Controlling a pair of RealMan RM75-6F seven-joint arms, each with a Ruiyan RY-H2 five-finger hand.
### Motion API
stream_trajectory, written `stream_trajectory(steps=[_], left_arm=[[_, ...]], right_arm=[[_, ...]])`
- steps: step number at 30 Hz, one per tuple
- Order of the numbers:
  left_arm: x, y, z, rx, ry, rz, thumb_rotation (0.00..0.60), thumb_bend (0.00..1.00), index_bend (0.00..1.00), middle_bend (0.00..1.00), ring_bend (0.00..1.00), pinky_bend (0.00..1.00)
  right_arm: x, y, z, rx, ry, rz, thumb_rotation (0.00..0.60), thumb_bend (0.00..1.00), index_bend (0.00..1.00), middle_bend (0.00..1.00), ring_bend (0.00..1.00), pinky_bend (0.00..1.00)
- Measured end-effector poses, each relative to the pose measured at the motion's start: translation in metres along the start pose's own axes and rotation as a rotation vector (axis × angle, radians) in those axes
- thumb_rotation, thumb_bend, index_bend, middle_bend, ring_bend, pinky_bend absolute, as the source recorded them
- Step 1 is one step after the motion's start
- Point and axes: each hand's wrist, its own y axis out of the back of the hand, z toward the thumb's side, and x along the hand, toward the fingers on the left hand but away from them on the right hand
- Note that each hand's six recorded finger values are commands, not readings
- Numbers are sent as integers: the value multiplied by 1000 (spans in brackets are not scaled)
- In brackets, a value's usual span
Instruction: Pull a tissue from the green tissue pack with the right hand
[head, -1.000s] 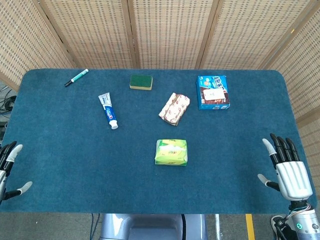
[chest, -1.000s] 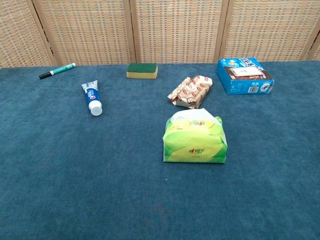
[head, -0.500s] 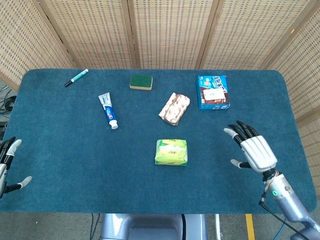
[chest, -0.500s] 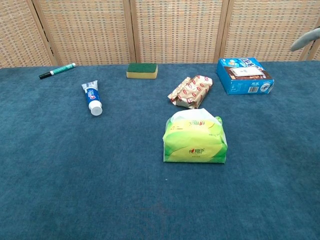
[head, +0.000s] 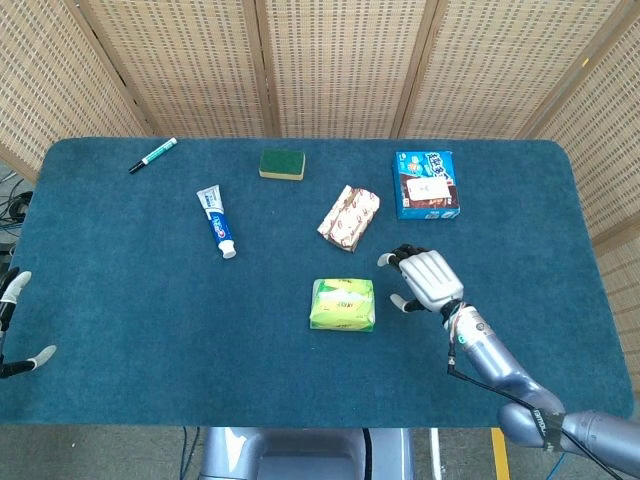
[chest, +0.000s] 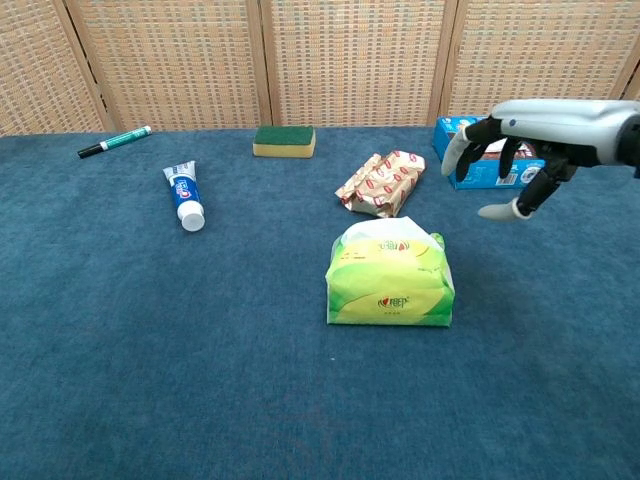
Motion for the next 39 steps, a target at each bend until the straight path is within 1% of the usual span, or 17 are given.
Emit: stream_trajectory(steps=[4,9,14,17,19,24,28,33,36,39], left_arm=[[0,2,-1,-8,1,0,600,30,0,0,0,0],[0,1,-1,-7,-1,-6,600,30,0,0,0,0],[0,1,-2,-9,0,-6,600,32,0,0,0,0],[1,2,-2,-11,3,-4,600,32,0,0,0,0],[1,2,-3,-13,5,-3,600,32,0,0,0,0],[2,2,-3,-14,6,-5,600,33,0,0,0,0],[2,3,-4,-16,8,-3,600,33,0,0,0,0],[1,2,-4,-15,5,-4,600,34,0,0,0,0],[1,3,-4,-15,6,-3,600,35,0,0,0,0],[1,3,-3,-16,4,-2,600,35,0,0,0,0]], right_arm=[[-10,-11,15,-9,4,27,600,363,284,323,219,327],[-15,-22,34,-5,24,49,600,363,304,332,227,327],[-20,-29,46,-19,29,65,600,363,339,381,280,350],[-24,-31,52,-14,32,73,600,401,408,463,368,395],[-25,-32,53,-13,30,77,600,421,471,528,435,430],[-29,-34,54,-3,22,89,600,458,589,631,525,492],[-31,-33,55,1,19,76,600,496,635,667,552,496],[-29,-28,59,6,38,40,600,522,648,678,557,496],[-26,-20,64,3,60,7,600,539,651,680,557,496],[-20,-8,69,-2,82,-27,600,545,653,682,557,496]])
